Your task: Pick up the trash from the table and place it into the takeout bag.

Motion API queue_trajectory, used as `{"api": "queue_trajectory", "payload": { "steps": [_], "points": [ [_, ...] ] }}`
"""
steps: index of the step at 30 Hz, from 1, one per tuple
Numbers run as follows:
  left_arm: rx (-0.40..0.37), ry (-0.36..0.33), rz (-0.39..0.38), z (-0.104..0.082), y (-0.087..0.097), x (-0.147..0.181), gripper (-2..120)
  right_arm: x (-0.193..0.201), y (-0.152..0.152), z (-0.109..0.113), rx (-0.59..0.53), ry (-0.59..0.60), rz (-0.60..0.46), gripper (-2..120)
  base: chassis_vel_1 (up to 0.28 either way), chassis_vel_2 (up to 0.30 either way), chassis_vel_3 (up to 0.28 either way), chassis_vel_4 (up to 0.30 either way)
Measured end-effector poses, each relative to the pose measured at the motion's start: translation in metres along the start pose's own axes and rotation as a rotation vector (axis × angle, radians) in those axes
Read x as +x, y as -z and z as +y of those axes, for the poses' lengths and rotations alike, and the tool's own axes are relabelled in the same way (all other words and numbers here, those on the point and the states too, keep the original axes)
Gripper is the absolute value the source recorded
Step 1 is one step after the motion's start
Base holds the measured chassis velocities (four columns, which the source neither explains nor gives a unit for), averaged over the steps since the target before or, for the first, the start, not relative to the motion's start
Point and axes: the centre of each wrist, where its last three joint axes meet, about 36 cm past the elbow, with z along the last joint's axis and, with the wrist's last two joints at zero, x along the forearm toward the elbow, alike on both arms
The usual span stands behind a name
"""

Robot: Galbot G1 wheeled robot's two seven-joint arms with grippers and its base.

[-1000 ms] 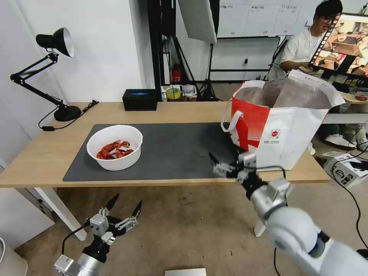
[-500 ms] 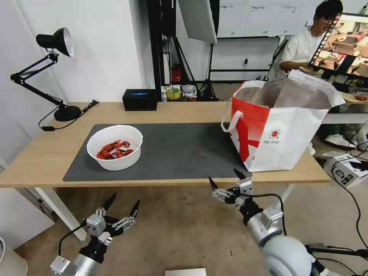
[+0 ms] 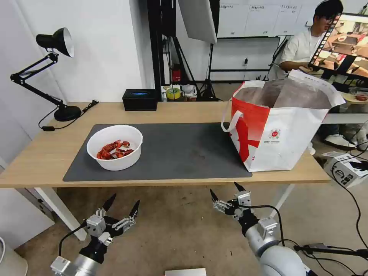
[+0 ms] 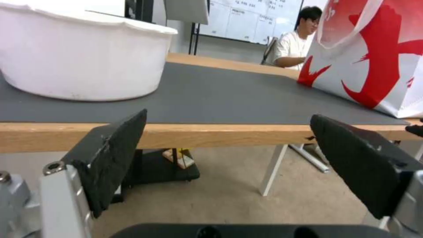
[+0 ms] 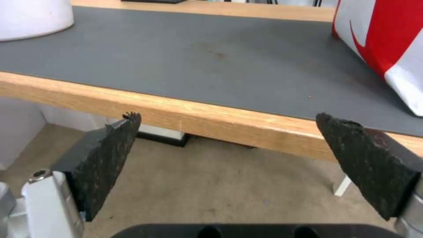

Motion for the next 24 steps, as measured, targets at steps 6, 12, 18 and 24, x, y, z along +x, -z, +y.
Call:
{"api": "queue_trajectory", "payload": {
  "steps": [6, 12, 18, 24],
  "points": [
    [0.0, 0.002, -0.003, 0.002, -0.001, -0.002, 100, -0.001, 0.0, 0.0, 0.001, -0.001, -0.002, 100, 0.0, 0.0, 0.0, 0.0],
    [0.039, 0.051, -0.027, 0.012, 0.016, -0.018, 100, -0.001, 0.001, 0.0, 0.001, -0.001, -0.003, 100, 0.0, 0.0, 0.0, 0.0],
    [0.067, 0.124, -0.018, 0.028, 0.056, -0.038, 100, -0.001, 0.001, 0.0, 0.001, -0.002, -0.003, 100, 0.0, 0.0, 0.0, 0.0],
    [0.078, 0.193, 0.029, 0.04, 0.116, -0.063, 100, -0.001, 0.001, 0.0, 0.002, -0.002, -0.004, 100, 0.0, 0.0, 0.0, 0.0]
  ]
}}
